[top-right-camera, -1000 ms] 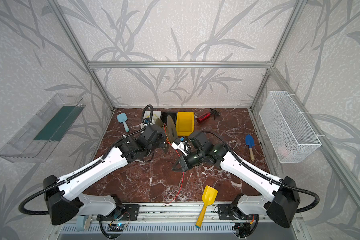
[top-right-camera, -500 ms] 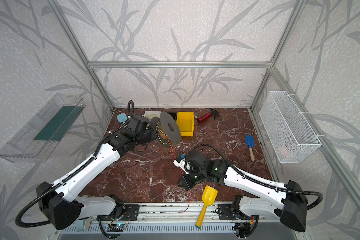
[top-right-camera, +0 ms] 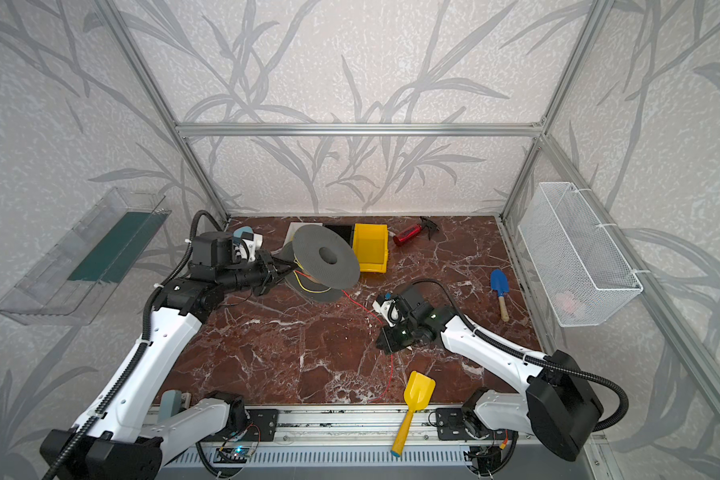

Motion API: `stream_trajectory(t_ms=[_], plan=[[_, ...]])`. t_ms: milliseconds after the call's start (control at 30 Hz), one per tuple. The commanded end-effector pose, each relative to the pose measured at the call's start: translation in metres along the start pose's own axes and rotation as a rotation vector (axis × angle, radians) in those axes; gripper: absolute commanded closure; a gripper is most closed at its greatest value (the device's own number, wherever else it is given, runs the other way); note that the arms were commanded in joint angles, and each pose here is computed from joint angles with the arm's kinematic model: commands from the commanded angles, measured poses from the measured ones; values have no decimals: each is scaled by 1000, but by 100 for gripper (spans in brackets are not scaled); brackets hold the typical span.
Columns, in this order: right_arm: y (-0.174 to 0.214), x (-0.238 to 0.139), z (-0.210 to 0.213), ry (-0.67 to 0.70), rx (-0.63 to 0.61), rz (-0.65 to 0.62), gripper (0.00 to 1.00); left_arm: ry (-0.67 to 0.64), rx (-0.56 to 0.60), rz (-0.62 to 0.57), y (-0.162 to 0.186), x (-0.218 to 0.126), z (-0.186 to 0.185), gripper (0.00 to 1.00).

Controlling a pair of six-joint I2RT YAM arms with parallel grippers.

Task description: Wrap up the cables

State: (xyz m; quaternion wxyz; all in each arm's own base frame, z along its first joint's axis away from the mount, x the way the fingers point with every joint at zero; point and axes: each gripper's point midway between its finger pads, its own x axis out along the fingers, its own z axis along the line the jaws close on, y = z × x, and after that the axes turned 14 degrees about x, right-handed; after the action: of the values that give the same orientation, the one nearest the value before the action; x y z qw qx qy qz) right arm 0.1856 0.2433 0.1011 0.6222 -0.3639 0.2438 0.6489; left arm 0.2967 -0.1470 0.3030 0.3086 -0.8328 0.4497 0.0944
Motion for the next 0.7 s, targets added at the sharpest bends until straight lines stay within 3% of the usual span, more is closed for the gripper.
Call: stream_trajectory(t_ms=[0,133,233,600,667], plan=[[23,1,-41,63,173,163,100,262,238,-94,-19,-38,-74,100],[-10,-4,-48,61,187,162,100,180,373,-9,10,-46,-61,100],[-32,-6,-54,138,155,154,100,88,464,85,38,-46,-41,100],[-114,-9,-42,181,93,97,100,-30,741,358,114,-8,-16,100],[-124,-15,-37,194,69,104,100,-119,810,401,121,-1,-4,100]])
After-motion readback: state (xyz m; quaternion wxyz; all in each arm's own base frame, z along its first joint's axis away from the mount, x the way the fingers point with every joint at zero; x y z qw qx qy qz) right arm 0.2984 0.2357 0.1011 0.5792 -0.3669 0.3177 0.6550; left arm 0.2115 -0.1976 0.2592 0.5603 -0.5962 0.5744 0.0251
